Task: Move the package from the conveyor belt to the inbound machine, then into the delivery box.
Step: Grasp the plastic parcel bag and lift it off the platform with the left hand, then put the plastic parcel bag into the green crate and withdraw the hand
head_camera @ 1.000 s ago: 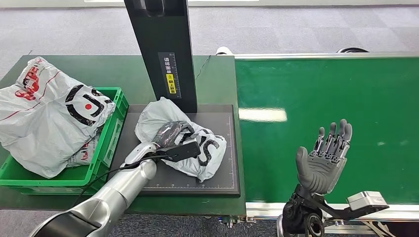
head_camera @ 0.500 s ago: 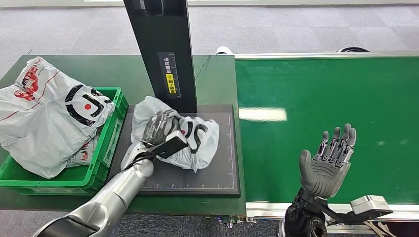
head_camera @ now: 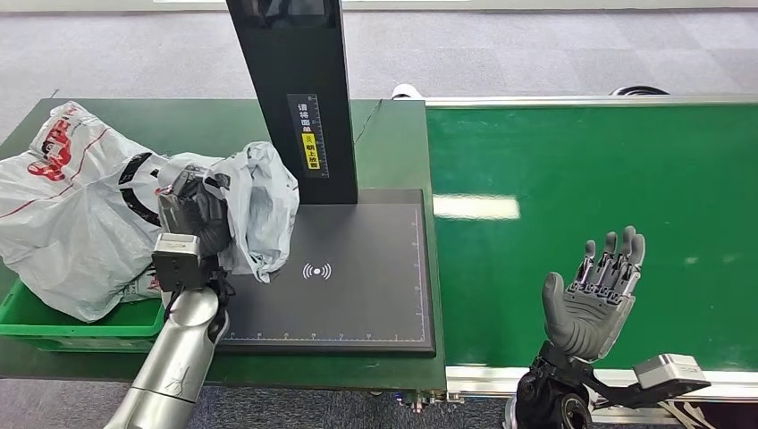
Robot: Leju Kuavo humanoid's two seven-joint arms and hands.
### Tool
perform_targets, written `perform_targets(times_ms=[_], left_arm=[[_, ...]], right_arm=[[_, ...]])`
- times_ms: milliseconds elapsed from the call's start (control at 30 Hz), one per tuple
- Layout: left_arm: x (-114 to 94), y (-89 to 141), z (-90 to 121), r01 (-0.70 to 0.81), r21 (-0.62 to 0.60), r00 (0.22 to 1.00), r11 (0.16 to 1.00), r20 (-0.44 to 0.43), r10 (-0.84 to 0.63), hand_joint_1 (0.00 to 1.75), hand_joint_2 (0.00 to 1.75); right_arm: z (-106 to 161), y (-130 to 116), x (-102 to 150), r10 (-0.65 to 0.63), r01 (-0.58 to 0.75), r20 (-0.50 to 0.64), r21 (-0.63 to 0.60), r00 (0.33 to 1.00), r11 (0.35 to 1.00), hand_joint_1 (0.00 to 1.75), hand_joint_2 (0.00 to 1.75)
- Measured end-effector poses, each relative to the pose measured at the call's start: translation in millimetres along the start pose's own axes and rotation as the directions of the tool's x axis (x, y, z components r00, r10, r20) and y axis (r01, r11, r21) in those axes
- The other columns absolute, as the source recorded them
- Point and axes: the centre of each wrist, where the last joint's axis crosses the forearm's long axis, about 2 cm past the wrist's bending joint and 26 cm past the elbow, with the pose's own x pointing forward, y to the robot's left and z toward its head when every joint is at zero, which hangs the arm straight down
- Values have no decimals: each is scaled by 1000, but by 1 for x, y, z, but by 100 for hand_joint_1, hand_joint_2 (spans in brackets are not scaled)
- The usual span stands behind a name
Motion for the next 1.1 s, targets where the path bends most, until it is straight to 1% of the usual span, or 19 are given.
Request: perform_targets(times_ms=[67, 167, 233, 300, 367, 433, 533, 600, 667, 733, 800, 867, 967, 1067, 1100], left_arm=[[5, 5, 1, -31, 43, 1000, 999, 5, 31, 175, 175], [19, 15, 5, -147, 114, 989, 983, 24, 146, 175, 175], [32, 25, 6, -239, 146, 971, 960, 63, 232, 175, 175], [47, 39, 6, -313, 172, 948, 934, 120, 296, 175, 175], [57, 56, 3, -371, 208, 924, 905, 180, 338, 175, 175], [61, 76, -2, -423, 257, 900, 869, 228, 371, 175, 175], [58, 112, -11, -467, 338, 879, 817, 274, 389, 175, 175], [53, 141, -16, -459, 386, 883, 800, 294, 365, 175, 175], [48, 174, -21, -418, 427, 902, 802, 298, 312, 175, 175], [42, 209, -28, -324, 467, 937, 823, 278, 211, 175, 175], [37, 240, -36, -167, 509, 973, 844, 226, 56, 175, 175], [32, 262, -44, -3, 525, 985, 851, 149, -88, 175, 175], [23, 278, -58, 166, 483, 977, 860, 36, -208, 175, 175], [6, 276, -81, 333, 365, 943, 869, -111, -315, 175, 175], [1, 272, -88, 367, 332, 930, 869, -140, -339, 175, 175]], right_arm=[[0, 0, 0, 2, -2, -1, -2, 1000, 1000, 0, 175], [0, -1, 0, 8, -8, -2, -6, 1000, 1000, 0, 175], [0, -1, 0, 13, -13, -2, -5, 1000, 1000, 0, 175], [0, -2, 0, 19, -19, -2, -4, 1000, 1000, 0, 175], [0, -3, -1, 23, -23, -3, -3, 1000, 1000, 0, 175], [-1, -3, -1, 28, -28, -3, -2, 1000, 1000, 0, 175], [-4, -3, -2, 33, -33, -2, 2, 999, 999, 0, 175], [-5, -3, -4, 33, -33, -2, 4, 999, 999, 0, 175], [-6, -3, -5, 31, -31, -4, 5, 1000, 999, 0, 175], [-7, -3, -6, 29, -29, -8, 6, 1000, 1000, 0, 175], [-6, -4, -7, 28, -28, -11, 7, 1000, 1000, 0, 175], [-6, -5, -7, 28, -28, -13, 7, 1000, 1000, 0, 175], [-5, -6, -7, 28, -28, -14, 5, 999, 1000, 0, 175], [-4, -8, -7, 31, -31, -17, 0, 999, 1000, 0, 175], [-3, -8, -7, 32, -32, -17, -1, 999, 999, 0, 175]])
